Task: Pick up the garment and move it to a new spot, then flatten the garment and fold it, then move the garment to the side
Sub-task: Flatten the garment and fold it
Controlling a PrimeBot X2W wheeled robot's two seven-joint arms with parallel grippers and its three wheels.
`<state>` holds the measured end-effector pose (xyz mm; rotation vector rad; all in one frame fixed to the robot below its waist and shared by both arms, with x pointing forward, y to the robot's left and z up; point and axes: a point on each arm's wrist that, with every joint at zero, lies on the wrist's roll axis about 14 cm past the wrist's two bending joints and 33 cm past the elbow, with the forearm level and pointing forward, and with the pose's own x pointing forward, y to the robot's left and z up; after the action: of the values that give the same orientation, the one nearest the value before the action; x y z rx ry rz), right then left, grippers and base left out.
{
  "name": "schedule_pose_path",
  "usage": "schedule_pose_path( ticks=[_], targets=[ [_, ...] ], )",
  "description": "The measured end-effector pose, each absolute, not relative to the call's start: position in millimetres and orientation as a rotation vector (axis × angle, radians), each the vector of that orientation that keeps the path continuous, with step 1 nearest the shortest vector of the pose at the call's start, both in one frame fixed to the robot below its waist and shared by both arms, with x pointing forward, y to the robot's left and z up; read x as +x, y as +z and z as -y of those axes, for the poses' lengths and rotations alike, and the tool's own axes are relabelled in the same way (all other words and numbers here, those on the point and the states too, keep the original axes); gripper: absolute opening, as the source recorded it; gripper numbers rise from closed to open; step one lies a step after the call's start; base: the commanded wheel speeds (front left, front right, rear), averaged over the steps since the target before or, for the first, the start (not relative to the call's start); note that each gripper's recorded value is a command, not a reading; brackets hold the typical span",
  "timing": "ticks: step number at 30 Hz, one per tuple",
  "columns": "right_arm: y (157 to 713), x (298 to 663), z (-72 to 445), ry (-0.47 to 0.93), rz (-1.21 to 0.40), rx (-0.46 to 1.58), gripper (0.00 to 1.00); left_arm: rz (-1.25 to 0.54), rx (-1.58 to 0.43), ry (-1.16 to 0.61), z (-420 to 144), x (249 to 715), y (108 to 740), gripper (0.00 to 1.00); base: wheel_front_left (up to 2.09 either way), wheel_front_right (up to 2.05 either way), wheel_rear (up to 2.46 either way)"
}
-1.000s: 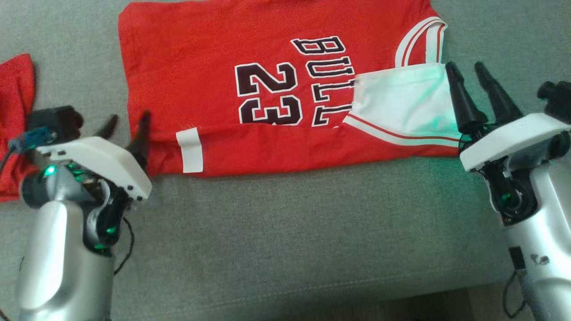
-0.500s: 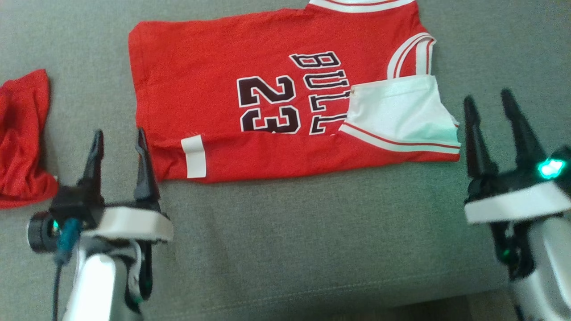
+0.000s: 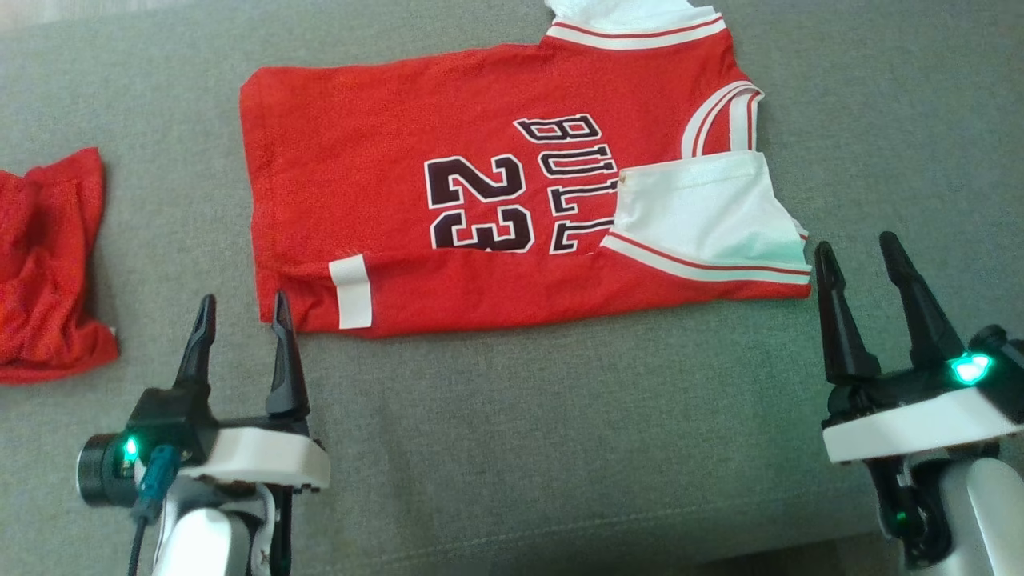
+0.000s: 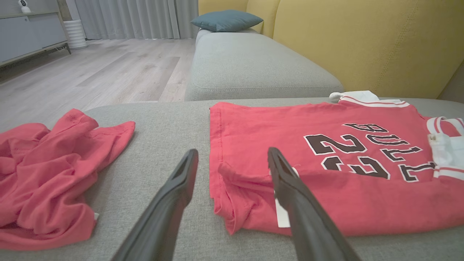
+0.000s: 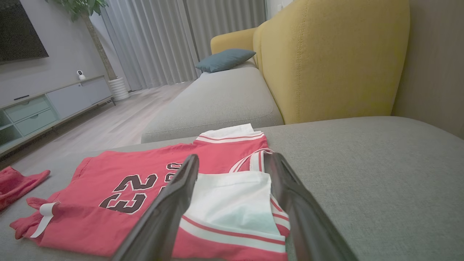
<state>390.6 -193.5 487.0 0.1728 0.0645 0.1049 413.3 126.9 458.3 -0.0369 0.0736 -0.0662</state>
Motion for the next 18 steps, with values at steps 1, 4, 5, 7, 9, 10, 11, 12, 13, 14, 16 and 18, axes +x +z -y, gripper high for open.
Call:
schedule_pose_path(
  ticks=[1, 4, 5, 7, 9, 10, 11, 12, 13, 14, 16, 18],
  targets=[
    [487.1, 390.7, 193.7, 0.105, -0.068, 0.172, 1.0, -0.072, -0.037, -0.066, -127.0, 413.0, 458.8, 1.0, 0.0, 0.0, 0.0],
    [490.3, 391.3, 192.7, 0.108, -0.061, 0.173, 1.0, -0.071, -0.036, -0.067, -126.8, 412.5, 459.6, 1.0, 0.0, 0.0, 0.0],
    [490.2, 391.4, 192.8, 0.108, -0.063, 0.172, 1.0, -0.071, -0.036, -0.069, -126.2, 412.5, 459.6, 1.0, 0.0, 0.0, 0.0],
    [489.4, 391.6, 193.0, 0.108, -0.068, 0.172, 1.0, -0.079, -0.036, -0.077, -123.8, 412.2, 458.1, 1.0, 0.0, 0.0, 0.0],
    [484.5, 391.6, 193.0, 0.108, -0.092, 0.171, 1.0, -0.111, -0.033, -0.09, -120.8, 411.5, 450.8, 1.0, 0.0, 0.0, 0.0],
    [480.6, 391.3, 193.5, 0.105, -0.106, 0.172, 1.0, -0.134, -0.031, -0.098, -119.9, 411.2, 445.2, 1.0, 0.0, 0.0, 0.0],
    [474.6, 390.6, 194.4, 0.101, -0.129, 0.174, 1.0, -0.151, -0.027, -0.101, -119.5, 411.4, 440.7, 1.0, 0.0, 0.0, 0.0],
    [466.9, 389.3, 195.8, 0.096, -0.16, 0.177, 1.0, -0.169, -0.026, -0.111, -118.1, 412.4, 436.2, 1.0, 0.0, 0.0, 0.0],
    [459.2, 388.0, 197.5, 0.09, -0.188, 0.183, 1.0, -0.195, -0.03, -0.117, -117.4, 413.8, 430.4, 1.0, 0.0, 0.0, 0.0],
    [450.2, 386.2, 199.7, 0.081, -0.223, 0.188, 1.0, -0.214, -0.034, -0.117, -117.2, 415.6, 425.4, 1.0, 0.0, 0.0, 0.0],
    [432.2, 382.0, 204.3, 0.065, -0.293, 0.193, 1.0, -0.263, -0.042, -0.123, -116.1, 418.4, 413.4, 1.0, 0.0, 0.0, 0.0],
    [407.4, 376.5, 211.6, 0.043, -0.399, 0.199, 1.0, -0.315, -0.064, -0.123, -115.7, 422.2, 399.7, 1.0, 0.0, 0.0, 0.0]
  ],
)
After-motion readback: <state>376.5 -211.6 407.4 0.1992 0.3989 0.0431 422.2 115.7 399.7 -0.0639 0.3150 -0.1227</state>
